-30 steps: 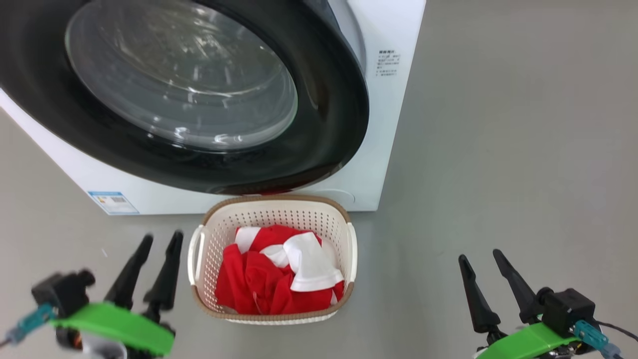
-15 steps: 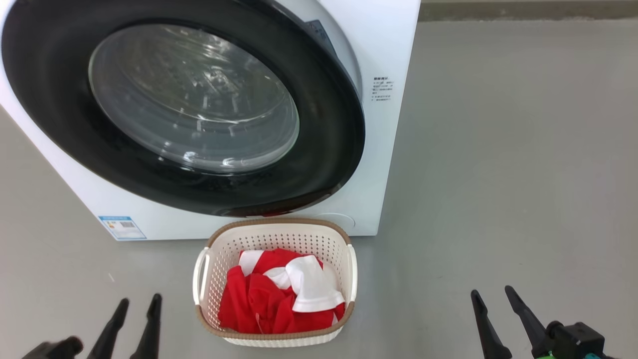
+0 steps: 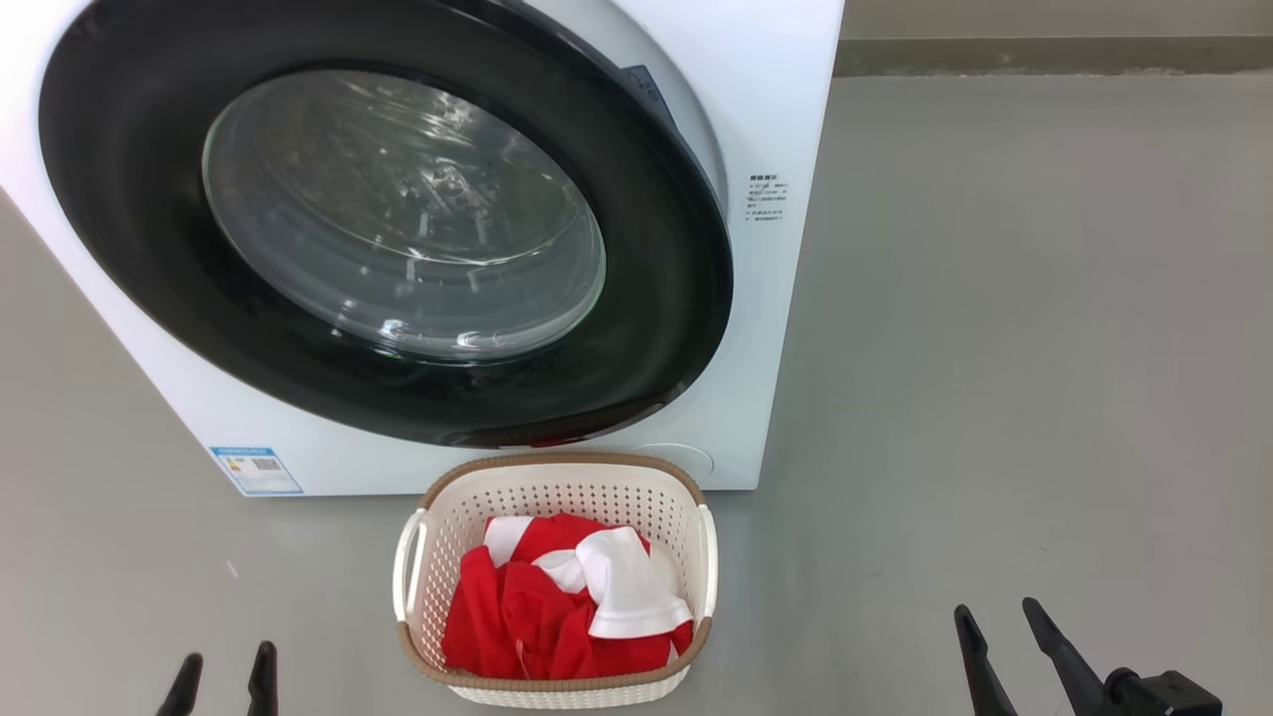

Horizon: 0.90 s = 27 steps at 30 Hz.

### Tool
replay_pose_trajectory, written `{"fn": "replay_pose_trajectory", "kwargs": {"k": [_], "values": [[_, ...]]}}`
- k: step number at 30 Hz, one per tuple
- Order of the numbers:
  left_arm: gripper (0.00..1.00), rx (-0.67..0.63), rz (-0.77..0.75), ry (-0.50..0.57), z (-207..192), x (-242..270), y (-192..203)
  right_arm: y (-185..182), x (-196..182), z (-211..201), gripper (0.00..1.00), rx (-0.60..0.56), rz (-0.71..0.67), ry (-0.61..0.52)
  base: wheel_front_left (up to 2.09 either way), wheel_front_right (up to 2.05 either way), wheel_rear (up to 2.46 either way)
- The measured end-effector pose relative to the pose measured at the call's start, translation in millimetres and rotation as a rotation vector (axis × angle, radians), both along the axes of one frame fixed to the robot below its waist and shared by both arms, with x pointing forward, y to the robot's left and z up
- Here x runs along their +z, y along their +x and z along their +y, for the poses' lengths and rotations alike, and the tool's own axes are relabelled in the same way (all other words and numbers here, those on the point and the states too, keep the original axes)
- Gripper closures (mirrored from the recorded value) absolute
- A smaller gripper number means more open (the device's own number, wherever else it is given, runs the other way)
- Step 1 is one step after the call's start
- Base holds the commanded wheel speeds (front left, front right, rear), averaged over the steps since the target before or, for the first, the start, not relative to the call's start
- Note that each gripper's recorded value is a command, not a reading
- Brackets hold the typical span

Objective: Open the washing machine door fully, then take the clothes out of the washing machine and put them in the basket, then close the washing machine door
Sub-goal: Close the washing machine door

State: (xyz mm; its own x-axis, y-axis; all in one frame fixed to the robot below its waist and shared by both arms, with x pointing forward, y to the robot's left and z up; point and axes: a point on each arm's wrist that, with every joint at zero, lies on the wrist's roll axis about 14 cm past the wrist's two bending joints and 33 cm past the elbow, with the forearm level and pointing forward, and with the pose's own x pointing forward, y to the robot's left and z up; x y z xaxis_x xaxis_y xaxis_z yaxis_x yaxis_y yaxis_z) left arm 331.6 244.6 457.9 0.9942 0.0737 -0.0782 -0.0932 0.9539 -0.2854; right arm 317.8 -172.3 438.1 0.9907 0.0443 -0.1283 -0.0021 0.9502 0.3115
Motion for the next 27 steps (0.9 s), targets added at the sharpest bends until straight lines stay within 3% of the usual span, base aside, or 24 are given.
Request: {"fn": "replay_pose_trajectory", "kwargs": {"k": [21, 22, 23, 24, 25, 27], "values": [[0.0, 0.032, 0.006, 0.007, 0.4, -3.2, -16.5, 1.5, 0.9, 4.2, 0.0, 0.022, -0.003, -0.006, 0.0, 0.0, 0.0], [0.0, 0.033, 0.007, 0.005, -0.2, -3.6, -17.5, 2.6, 0.8, 6.2, 0.12, 0.029, -0.003, -0.005, 0.0, 0.0, 0.0], [0.0, 0.033, 0.008, 0.002, -1.2, -4.2, -18.6, 3.8, 0.8, 9.1, 0.33, 0.038, -0.003, -0.004, 0.0, 0.0, 0.0], [0.0, 0.033, 0.009, -0.002, -2.4, -4.9, -19.7, 5.2, 0.8, 13.1, 0.82, 0.05, -0.002, -0.001, 0.0, 0.0, 0.0], [0.0, 0.033, 0.009, -0.002, -2.4, -4.9, -19.7, 5.2, 0.8, 13.1, 1.0, 0.05, -0.002, -0.001, 0.0, 0.0, 0.0], [0.0, 0.036, 0.015, -0.011, -4.5, -7.0, -21.5, 11.0, 2.6, 21.7, 1.0, 0.074, -0.009, 0.005, 0.0, 0.0, 0.0]]}}
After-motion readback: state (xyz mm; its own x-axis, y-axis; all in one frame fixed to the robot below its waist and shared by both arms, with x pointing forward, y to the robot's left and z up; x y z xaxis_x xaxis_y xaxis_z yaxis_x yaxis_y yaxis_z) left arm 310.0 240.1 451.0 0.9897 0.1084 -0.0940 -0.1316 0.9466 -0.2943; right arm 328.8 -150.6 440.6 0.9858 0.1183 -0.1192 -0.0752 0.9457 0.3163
